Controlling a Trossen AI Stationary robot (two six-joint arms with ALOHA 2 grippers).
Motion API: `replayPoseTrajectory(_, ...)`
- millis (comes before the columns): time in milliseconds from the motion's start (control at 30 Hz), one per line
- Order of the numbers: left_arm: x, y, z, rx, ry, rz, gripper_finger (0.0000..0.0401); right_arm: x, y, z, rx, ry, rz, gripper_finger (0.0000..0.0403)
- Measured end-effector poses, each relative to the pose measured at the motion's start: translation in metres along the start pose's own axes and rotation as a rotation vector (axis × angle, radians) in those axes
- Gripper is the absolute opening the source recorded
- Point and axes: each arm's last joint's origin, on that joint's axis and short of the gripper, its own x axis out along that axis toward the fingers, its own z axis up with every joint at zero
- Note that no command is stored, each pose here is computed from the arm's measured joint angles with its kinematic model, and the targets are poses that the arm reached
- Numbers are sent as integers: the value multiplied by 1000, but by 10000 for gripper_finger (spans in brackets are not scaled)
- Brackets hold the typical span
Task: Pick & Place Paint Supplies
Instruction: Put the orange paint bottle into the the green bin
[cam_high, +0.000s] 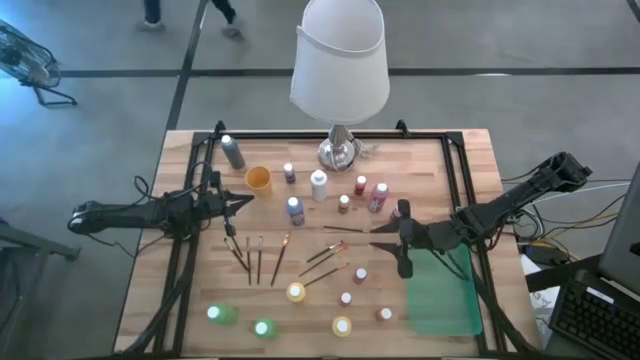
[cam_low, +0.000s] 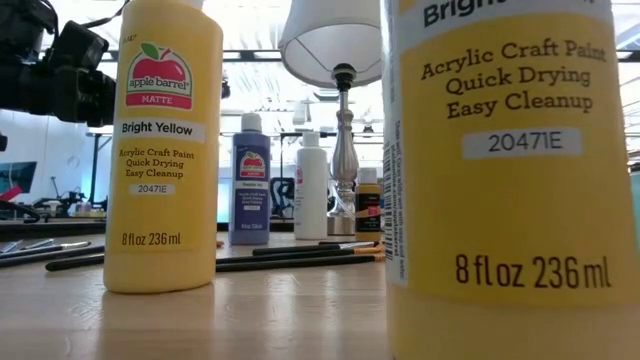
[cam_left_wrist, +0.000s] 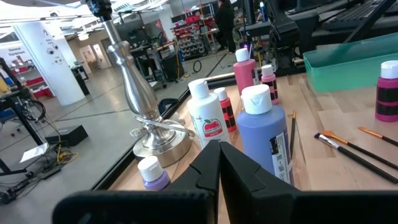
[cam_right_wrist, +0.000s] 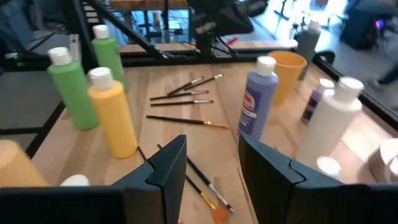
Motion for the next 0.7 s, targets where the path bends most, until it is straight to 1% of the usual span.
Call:
replayPoseTrajectory(133, 0, 0, 0, 0, 0, 0, 13, 0, -1, 3, 30, 44, 8, 158)
replayPoseTrajectory(333, 0, 0, 0, 0, 0, 0, 13, -5, -3, 20, 39, 133, -36, 164)
replayPoseTrajectory(400, 0, 0, 0, 0, 0, 0, 13, -9, -4, 25, 54, 185, -52, 161)
replayPoseTrajectory(533, 0, 0, 0, 0, 0, 0, 13, -15, -6, 25, 105, 340, -74, 150)
replayPoseTrajectory(633, 0, 0, 0, 0, 0, 0, 13, -19, -5, 24, 176, 424, -89, 143)
replayPoseTrajectory(700, 0, 0, 0, 0, 0, 0, 13, -18, -2, 23, 225, 482, -71, 140)
